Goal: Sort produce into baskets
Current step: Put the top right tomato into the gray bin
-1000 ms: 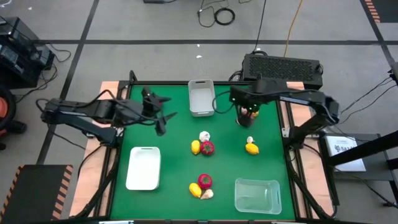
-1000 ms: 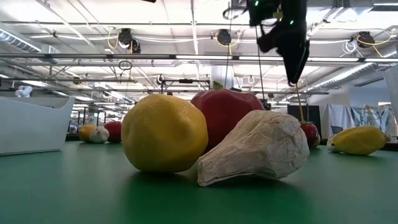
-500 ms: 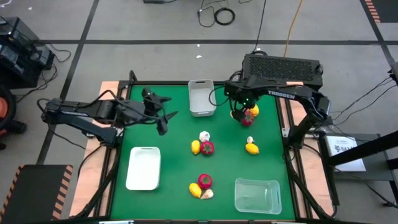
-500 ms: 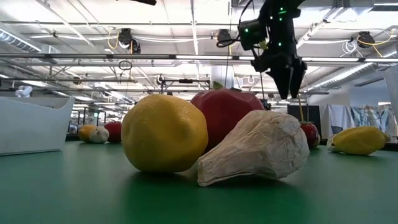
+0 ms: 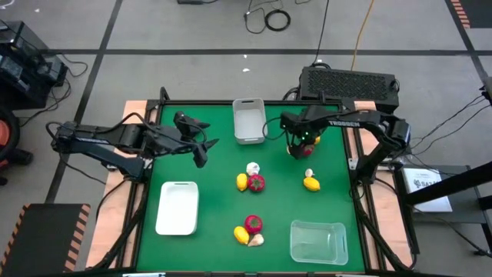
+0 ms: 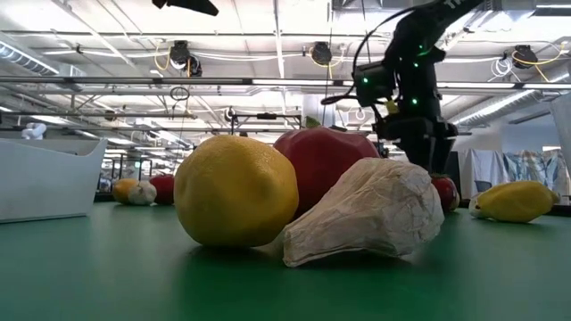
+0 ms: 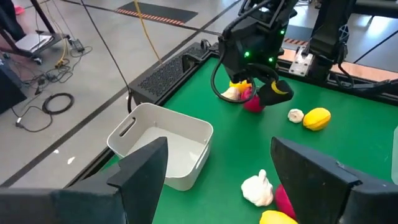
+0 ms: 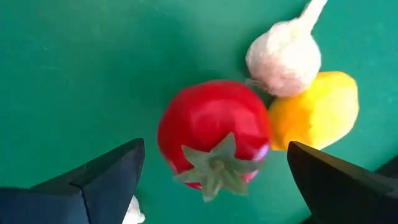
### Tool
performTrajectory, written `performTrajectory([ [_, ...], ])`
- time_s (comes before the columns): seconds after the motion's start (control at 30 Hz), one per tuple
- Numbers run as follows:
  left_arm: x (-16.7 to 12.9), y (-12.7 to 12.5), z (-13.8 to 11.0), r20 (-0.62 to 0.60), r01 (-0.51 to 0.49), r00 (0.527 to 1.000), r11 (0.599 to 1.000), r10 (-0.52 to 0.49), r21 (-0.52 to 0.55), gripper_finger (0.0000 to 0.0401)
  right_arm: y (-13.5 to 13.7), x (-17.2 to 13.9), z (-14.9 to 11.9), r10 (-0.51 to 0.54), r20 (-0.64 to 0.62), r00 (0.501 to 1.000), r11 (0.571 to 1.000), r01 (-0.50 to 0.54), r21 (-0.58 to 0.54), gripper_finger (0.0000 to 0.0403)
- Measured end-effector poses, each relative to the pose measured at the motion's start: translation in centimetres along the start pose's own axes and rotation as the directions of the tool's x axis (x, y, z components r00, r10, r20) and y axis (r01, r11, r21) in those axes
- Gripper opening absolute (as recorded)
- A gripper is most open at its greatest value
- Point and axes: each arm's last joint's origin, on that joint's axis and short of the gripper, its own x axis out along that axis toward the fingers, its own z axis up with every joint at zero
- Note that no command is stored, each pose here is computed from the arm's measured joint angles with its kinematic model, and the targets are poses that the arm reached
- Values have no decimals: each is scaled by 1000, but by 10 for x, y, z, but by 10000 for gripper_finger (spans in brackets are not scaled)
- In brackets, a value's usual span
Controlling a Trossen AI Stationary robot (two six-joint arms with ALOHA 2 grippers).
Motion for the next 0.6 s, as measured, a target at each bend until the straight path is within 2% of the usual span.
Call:
performTrajectory([
  [0.37, 0, 0, 0, 0, 0, 1000, 1000, 0, -1, 293, 2, 20, -5, 10, 20, 1000, 1000, -10, 10, 383],
  [0.47, 0, 0, 0, 0, 0, 1000, 1000, 0, -1, 293, 3, 20, -5, 13, 27, 1000, 1000, -13, 12, 367],
  [0.6, 0, 0, 0, 0, 0, 1000, 1000, 0, -1, 293, 2, 20, -5, 12, 23, 1000, 1000, -13, 16, 327],
])
